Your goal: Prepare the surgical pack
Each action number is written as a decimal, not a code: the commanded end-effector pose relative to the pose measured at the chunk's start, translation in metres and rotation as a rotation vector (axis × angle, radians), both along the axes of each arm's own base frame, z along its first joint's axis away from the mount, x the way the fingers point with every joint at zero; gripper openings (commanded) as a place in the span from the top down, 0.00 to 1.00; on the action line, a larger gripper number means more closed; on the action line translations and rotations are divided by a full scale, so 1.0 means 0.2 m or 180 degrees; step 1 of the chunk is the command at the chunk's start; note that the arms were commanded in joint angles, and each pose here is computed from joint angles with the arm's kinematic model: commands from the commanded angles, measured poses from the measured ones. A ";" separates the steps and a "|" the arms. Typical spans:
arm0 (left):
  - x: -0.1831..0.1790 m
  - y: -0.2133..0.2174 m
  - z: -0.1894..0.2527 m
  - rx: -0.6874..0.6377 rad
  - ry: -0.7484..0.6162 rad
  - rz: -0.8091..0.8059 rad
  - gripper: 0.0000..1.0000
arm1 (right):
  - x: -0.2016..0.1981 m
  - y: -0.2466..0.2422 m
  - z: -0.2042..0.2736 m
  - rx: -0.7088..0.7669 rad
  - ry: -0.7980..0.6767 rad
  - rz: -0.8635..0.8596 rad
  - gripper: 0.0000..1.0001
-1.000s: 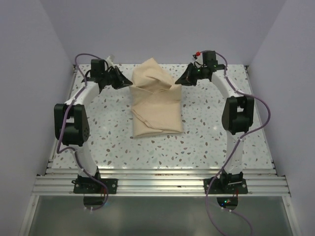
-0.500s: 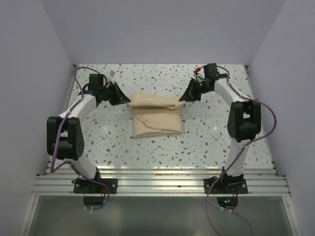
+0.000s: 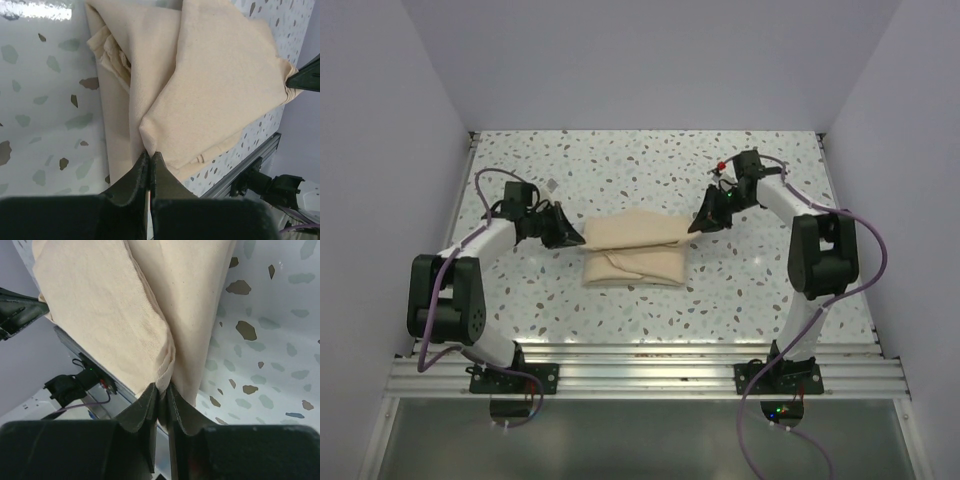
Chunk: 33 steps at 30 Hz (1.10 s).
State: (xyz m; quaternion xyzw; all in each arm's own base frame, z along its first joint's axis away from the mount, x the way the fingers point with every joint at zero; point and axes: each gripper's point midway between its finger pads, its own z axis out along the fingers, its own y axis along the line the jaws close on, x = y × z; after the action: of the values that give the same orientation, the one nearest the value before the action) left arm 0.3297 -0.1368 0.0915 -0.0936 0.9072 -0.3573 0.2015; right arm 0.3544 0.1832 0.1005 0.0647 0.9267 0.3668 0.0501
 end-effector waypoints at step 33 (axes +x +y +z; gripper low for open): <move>0.10 0.21 0.05 0.0821 -0.0404 0.0144 0.53 | 0.60 0.57 -0.15 0.0211 -0.0821 0.0836 0.17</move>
State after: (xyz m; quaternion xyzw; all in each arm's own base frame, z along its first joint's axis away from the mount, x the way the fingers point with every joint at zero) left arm 0.3424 -0.0954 0.0961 -0.0803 0.9355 -0.2323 0.2539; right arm 0.4833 0.2861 0.0555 -0.0768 0.9145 0.3754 0.1296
